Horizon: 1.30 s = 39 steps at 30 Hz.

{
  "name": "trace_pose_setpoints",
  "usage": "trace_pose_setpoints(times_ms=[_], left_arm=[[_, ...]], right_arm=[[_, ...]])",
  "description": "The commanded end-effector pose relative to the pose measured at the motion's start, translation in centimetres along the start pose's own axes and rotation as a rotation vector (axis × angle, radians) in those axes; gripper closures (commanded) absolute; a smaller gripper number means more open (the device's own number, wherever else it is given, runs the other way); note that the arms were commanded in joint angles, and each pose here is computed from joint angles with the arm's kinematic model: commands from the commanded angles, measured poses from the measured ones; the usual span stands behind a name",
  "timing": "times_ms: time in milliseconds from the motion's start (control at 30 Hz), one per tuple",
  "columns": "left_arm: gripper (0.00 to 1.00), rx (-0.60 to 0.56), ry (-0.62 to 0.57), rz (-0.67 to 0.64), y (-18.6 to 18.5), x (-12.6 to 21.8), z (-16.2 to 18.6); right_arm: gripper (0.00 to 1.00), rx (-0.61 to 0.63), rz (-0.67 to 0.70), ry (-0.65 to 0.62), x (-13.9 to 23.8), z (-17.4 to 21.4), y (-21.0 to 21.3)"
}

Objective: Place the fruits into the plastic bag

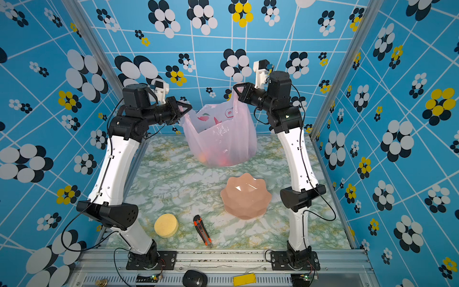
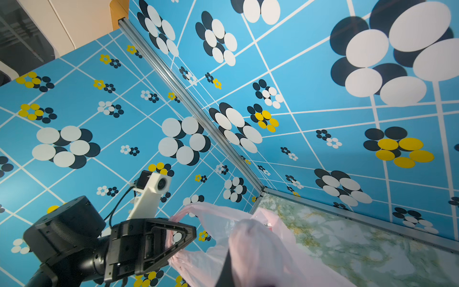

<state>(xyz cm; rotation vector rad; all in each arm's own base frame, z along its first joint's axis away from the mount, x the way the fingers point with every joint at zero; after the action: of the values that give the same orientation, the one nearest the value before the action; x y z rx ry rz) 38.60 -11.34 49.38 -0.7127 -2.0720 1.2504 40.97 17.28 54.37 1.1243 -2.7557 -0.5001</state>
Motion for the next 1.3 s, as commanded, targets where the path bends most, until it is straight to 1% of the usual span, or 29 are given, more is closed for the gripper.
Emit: trace_pose_setpoints(times_ms=[0, 167, 200, 233, 267, 433, 533, 567, 800, 1033, 1167, 1267], left_arm=[[1.0, -0.027, -0.009, 0.064, -0.6, -0.8, -0.7], [1.0, -0.006, 0.026, 0.054, 0.5, -2.6, -0.5], [1.0, 0.005, 0.041, 0.039, 1.3, -3.6, -0.4], [1.0, 0.007, 0.051, 0.033, 1.5, -4.0, -0.2], [1.0, 0.007, 0.059, 0.029, 1.7, -4.3, 0.0], [1.0, 0.023, 0.089, -0.003, 2.9, -5.2, 1.0], [1.0, 0.029, 0.107, -0.026, 3.6, -5.8, 1.9], [1.0, 0.034, 0.111, -0.047, 4.4, -6.2, 2.2], [1.0, 0.045, 0.103, -0.054, 4.9, -5.4, 3.1], [1.0, 0.037, 0.098, -0.051, 4.3, -4.4, 3.5], [1.0, 0.04, 0.1, -0.055, 4.4, -4.3, 3.6], [1.0, 0.044, 0.109, -0.058, 4.5, -4.3, 3.7]], right_arm=[[1.0, -0.008, 0.022, -0.066, -0.8, -0.5, -2.2], [1.0, -0.072, 0.049, -0.025, -2.0, 0.9, -5.6], [1.0, -0.082, 0.052, -0.02, -1.9, 1.0, -6.1], [1.0, -0.108, 0.062, 0.013, -2.8, 2.2, -7.6], [1.0, -0.121, 0.069, 0.029, -3.0, 2.7, -8.3], [1.0, -0.173, 0.098, 0.108, -3.4, 5.0, -10.8], [1.0, -0.185, 0.094, 0.139, -3.2, 5.8, -11.1], [1.0, -0.176, 0.09, 0.128, -2.7, 5.4, -10.6], [1.0, -0.158, 0.092, 0.101, -1.2, 5.3, -9.7], [1.0, -0.122, 0.109, 0.092, 0.2, 4.7, -8.8], [1.0, -0.137, 0.107, 0.097, 0.4, 4.9, -8.8], [1.0, -0.141, 0.096, 0.078, 0.7, 4.8, -8.6]])
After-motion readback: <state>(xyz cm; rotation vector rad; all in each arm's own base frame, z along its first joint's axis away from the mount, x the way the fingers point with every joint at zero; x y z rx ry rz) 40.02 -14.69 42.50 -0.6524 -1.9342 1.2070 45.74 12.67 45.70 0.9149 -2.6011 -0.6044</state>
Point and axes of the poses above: each gripper's point midway between its finger pads, its own x axis back along the fingers, its own y axis along the line the jaws close on, z = x × y, the point moved 10 cm from there along x, back along the fingers, and after that the axes turned 14 degrees about x, right-handed, at the moved point
